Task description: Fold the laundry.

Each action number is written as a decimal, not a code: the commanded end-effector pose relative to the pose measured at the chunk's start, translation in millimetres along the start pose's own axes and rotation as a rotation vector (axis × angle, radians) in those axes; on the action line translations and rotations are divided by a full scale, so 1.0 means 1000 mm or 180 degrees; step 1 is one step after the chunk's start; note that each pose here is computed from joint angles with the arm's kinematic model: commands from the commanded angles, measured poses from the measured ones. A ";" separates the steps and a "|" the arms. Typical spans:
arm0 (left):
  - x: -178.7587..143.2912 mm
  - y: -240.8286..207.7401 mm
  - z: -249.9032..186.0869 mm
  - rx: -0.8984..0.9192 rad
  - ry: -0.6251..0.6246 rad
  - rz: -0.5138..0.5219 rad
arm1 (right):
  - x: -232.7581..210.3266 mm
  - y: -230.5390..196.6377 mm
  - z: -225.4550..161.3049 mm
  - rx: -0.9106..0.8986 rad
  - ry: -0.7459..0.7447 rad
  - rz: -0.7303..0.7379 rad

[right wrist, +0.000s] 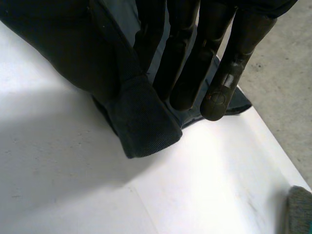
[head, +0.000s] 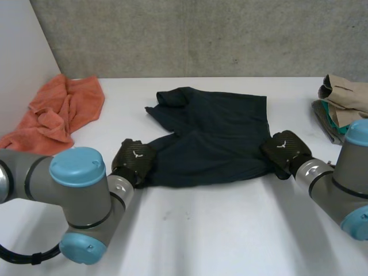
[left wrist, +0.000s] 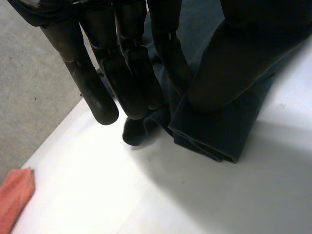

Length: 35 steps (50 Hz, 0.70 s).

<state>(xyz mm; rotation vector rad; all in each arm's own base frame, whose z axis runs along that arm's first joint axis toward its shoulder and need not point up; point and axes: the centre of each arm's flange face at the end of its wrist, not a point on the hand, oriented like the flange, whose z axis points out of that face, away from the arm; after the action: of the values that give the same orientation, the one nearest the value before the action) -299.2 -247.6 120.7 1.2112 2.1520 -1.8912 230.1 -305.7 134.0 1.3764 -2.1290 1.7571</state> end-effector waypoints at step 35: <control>-0.039 -0.094 0.045 0.0544 -0.0478 0.0534 | 0.058 -0.065 -0.002 -0.0017 0.0465 -0.0433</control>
<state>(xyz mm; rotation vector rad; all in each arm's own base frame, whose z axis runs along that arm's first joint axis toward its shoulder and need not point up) -322.8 -235.9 154.9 1.3882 2.1152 -1.7215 221.4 -283.7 171.6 1.5223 -2.1343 1.3848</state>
